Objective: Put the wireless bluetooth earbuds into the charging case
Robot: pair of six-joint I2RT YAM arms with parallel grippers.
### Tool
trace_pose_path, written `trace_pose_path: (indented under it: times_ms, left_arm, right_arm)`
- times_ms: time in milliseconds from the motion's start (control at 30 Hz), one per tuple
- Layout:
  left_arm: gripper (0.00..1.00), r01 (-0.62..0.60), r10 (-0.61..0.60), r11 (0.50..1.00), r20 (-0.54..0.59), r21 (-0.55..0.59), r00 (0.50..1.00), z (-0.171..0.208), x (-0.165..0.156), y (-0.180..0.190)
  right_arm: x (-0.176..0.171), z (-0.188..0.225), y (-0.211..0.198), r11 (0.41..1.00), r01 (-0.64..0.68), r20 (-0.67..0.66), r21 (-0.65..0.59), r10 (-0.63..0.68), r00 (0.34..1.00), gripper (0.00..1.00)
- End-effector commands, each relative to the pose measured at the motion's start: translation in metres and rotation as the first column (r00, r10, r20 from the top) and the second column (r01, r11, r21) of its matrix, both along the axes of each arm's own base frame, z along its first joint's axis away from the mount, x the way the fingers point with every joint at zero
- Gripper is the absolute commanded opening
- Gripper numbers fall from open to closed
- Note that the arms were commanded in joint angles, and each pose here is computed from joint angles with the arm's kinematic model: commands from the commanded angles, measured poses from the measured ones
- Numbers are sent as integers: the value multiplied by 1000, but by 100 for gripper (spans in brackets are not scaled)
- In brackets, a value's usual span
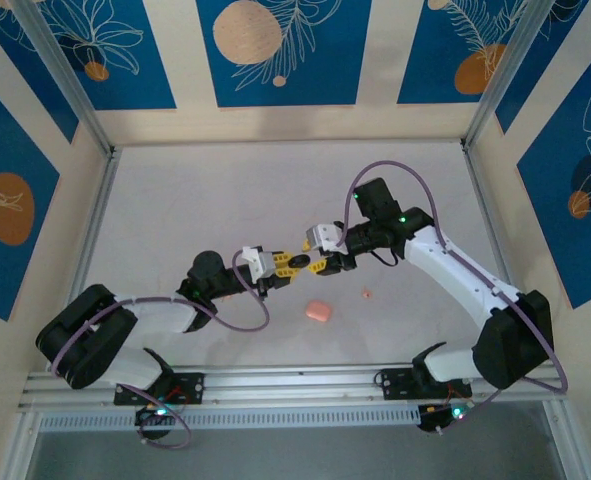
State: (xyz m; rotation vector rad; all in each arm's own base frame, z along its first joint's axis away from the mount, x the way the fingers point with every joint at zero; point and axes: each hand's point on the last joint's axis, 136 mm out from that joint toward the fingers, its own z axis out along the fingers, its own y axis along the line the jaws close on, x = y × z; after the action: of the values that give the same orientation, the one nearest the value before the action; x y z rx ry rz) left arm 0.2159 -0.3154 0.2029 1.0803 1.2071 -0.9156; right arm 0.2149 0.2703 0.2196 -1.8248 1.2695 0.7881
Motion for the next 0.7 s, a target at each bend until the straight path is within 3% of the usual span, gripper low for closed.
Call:
trace_pose_path:
  times_ms: [0, 200, 467, 667]
  left_arm:
    - [18, 12, -11, 1000, 44, -17, 999, 11, -5, -1]
    - [18, 10, -10, 1000, 48, -16, 999, 13, -5, 0]
    - [20, 11, -10, 1000, 48, -15, 999, 14, -6, 0]
    - [27, 3, -2, 1000, 49, -13, 999, 12, -5, 0]
  right_arm:
    - [-8, 5, 7, 998, -57, -29, 33, 58, 998, 41]
    - [-7, 0, 7, 998, -60, -39, 24, 61, 997, 37]
    - [-7, 3, 6, 998, -66, -26, 16, 66, 997, 16]
    - [-8, 5, 5, 998, -66, -13, 10, 66, 998, 14]
